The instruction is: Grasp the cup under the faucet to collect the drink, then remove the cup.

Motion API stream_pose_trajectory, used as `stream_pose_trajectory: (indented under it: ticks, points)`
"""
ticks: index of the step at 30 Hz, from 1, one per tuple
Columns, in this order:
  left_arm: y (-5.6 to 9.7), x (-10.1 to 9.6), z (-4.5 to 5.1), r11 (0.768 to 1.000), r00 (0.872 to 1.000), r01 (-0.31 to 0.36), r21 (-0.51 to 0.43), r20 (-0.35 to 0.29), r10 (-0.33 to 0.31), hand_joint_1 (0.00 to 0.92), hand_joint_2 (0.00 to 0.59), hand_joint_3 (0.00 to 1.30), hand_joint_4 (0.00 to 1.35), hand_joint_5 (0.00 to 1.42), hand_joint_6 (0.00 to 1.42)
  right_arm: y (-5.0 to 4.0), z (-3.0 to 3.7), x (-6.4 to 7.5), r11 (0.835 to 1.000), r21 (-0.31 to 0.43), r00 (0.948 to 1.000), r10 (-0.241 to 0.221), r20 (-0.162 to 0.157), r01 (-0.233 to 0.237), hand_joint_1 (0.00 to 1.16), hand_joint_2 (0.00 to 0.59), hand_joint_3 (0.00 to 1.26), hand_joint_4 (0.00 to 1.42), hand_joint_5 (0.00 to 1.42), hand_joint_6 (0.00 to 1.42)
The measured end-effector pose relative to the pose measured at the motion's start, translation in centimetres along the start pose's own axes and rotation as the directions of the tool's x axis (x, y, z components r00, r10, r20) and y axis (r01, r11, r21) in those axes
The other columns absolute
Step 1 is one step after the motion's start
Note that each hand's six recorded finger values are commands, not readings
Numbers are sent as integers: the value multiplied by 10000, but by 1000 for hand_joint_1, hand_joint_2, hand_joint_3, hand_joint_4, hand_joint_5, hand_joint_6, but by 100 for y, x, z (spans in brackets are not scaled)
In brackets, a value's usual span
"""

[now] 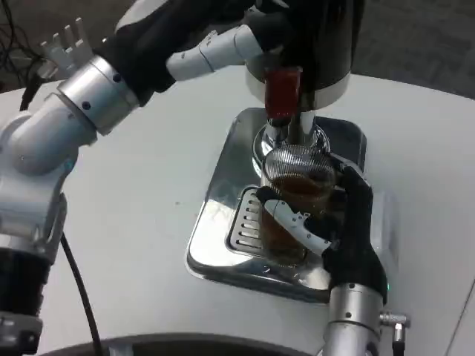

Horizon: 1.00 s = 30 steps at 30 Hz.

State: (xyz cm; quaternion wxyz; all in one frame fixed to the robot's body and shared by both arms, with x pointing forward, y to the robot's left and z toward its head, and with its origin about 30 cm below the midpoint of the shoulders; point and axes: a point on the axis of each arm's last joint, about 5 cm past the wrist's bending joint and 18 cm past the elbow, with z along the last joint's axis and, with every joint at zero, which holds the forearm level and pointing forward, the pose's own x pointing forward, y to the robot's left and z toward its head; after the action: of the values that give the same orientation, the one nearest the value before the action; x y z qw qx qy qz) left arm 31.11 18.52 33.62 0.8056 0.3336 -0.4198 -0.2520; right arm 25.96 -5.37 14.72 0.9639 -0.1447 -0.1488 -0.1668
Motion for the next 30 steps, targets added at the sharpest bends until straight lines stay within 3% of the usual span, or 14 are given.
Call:
stream_pose_trajectory:
  ticks: [6,10,14,18,24,30]
  points:
    - [10,-61,-1,9996,9997,-255,-85,-28,254,0,11,384,380,453,369,-58,4,13,9995,252,9998,-185,-114,188,793,207,749,766,754,461]
    - [11,-116,-20,9984,9989,-469,-313,-114,465,0,11,386,381,456,371,-128,15,-7,9993,311,9998,-203,50,201,793,205,760,776,754,474]
    - [19,-146,-25,9976,9981,-590,-366,-196,583,0,11,391,393,458,373,-195,-31,-90,9998,177,9999,108,-4,-108,800,198,772,802,771,480]
    - [20,-147,-20,9975,9980,-601,-371,-211,593,0,11,391,395,458,374,-254,-28,-127,9994,207,9996,281,64,-283,801,196,785,814,783,489]
    - [29,-158,-21,9974,9977,-637,-332,-256,629,0,11,392,395,458,374,-374,-29,-175,9994,262,9997,236,112,-239,797,187,797,824,808,500]
    - [-20,-310,-3,9941,9935,-1015,-373,-564,993,0,11,392,395,458,374,-499,-75,-266,9992,176,9990,375,-249,-370,791,185,806,841,811,514]
